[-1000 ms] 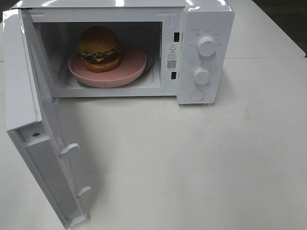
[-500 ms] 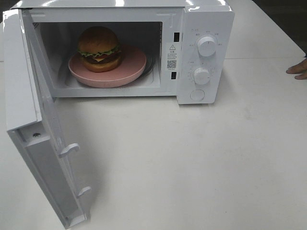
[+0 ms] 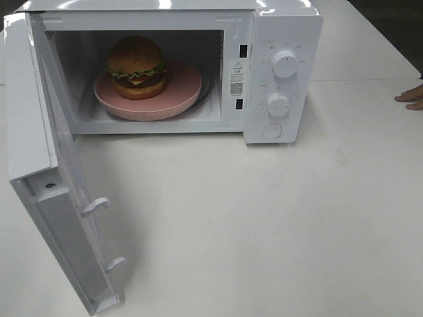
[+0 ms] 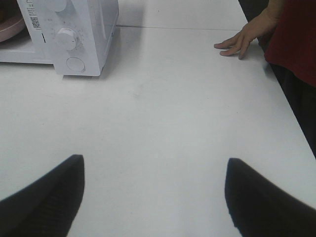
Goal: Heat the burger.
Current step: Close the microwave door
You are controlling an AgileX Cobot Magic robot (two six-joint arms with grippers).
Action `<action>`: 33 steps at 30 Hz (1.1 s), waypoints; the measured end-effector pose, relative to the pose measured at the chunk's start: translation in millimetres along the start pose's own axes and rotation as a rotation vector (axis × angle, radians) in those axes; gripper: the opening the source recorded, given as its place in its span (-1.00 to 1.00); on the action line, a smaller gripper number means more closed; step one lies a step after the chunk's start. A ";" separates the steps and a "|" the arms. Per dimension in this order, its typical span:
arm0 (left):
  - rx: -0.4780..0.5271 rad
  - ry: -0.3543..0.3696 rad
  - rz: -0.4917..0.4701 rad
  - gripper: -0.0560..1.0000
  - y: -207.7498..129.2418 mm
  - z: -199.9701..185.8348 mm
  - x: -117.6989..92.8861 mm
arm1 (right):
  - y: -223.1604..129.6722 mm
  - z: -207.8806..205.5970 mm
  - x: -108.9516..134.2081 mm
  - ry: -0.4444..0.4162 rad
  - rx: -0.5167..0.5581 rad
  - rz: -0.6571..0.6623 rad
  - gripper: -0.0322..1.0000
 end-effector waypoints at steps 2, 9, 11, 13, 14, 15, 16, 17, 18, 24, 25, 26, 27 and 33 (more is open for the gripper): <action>0.000 0.009 -0.007 0.96 -0.1 0.0 1.1 | 0.0 0.0 0.0 0.000 0.000 0.000 0.54; 0.001 0.024 -0.016 0.96 -0.1 -0.1 2.9 | 0.0 0.0 0.0 0.000 0.000 0.000 0.54; 0.001 0.024 -0.016 0.96 -0.1 -0.1 2.9 | 0.0 0.0 0.0 0.000 0.000 0.000 0.54; 0.001 0.024 -0.016 0.96 -0.1 -0.1 2.9 | 0.0 0.0 0.0 0.000 0.000 0.000 0.54; 0.001 0.024 -0.016 0.96 -0.1 -0.1 2.9 | 0.0 0.0 0.0 0.000 0.000 0.000 0.54; 0.001 0.024 -0.016 0.96 -0.1 -0.1 2.9 | 0.0 0.0 0.0 0.000 0.000 0.000 0.54; 0.000 0.024 -0.016 0.96 0.0 -0.1 2.9 | 0.0 0.0 0.0 0.000 0.000 0.000 0.54; 0.000 0.024 -0.016 0.96 0.0 -0.1 2.9 | 0.0 0.0 0.0 0.000 0.000 0.000 0.54; -0.002 0.024 -0.016 0.96 0.4 -0.5 2.8 | 0.0 0.0 0.0 0.000 0.000 0.000 0.54; -0.034 0.026 -0.018 0.86 18.5 -0.8 2.9 | -0.1 0.0 0.1 0.001 0.001 0.000 0.54; -0.030 0.027 -0.020 0.79 21.0 2.0 3.3 | -0.1 0.0 0.1 0.001 0.001 0.000 0.54; -0.030 0.027 -0.020 0.79 21.0 2.0 3.3 | -0.1 0.0 0.1 0.001 0.001 0.000 0.54; -0.024 0.030 -0.023 0.60 26.1 7.7 4.4 | -0.1 0.0 0.1 0.001 0.001 0.000 0.54; 0.050 0.036 -0.037 -0.16 35.1 27.8 7.4 | -0.1 0.0 0.1 0.001 0.001 0.000 0.54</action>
Point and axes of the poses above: a point on each arm's last joint axis where the gripper is mounted, z pointing out along that axis toward the gripper, x along the wrist's bending axis when the last joint is at zero, y = z × x, the point moved 3 cm from there along z, pointing out along that axis toward the gripper, and after that the axes turned 1 degree about -z, right-handed, at the moved point
